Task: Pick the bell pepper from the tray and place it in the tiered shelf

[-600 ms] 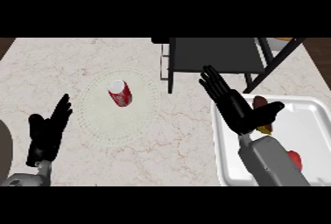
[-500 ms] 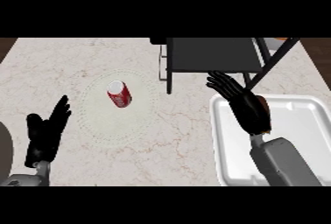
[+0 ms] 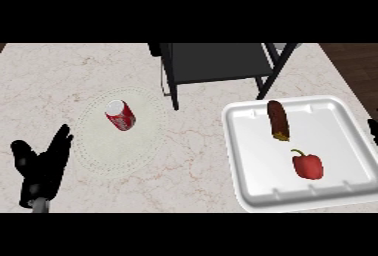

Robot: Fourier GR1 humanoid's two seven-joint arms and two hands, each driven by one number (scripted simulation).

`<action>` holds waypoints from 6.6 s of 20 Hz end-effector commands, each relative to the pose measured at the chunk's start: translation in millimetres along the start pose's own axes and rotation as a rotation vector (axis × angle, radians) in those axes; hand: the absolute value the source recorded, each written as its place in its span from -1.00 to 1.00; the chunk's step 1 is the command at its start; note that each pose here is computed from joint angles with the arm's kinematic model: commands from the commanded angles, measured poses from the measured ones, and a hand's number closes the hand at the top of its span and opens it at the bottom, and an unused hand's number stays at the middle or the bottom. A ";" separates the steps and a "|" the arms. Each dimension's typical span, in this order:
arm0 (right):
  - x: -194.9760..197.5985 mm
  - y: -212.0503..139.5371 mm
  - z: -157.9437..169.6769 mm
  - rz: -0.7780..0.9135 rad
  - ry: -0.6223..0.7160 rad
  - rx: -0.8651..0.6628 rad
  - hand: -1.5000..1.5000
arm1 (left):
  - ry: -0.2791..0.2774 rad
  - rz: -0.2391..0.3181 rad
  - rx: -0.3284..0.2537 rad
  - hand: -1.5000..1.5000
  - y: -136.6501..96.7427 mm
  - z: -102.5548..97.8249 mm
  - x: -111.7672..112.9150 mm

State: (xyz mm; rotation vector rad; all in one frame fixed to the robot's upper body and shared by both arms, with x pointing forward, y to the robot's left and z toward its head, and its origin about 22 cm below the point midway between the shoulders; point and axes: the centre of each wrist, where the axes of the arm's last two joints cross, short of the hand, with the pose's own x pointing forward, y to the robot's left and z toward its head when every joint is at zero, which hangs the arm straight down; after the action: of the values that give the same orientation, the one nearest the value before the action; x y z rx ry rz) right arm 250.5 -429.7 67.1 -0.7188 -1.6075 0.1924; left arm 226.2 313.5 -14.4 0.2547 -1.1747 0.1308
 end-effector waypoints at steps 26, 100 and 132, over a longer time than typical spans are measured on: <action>136.2 -29.4 135.0 0.433 0.249 0.083 -1.00 | 0.055 -0.001 -0.171 0.00 -30.3 -27.8 -2.6; 132.7 230.0 98.9 0.558 0.073 0.619 1.00 | 0.037 -0.012 -0.243 0.00 -42.2 -20.7 11.3; 438.5 114.6 -6.4 0.237 -0.111 0.046 1.00 | 0.066 0.025 -0.176 0.00 -28.5 -16.0 4.0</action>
State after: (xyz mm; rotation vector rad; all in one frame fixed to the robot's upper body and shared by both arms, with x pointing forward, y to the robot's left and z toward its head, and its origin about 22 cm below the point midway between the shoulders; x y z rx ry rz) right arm 273.9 -80.4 341.9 -0.8368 -1.7426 0.5106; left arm 250.9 297.4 -12.8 0.0950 -1.1819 0.0403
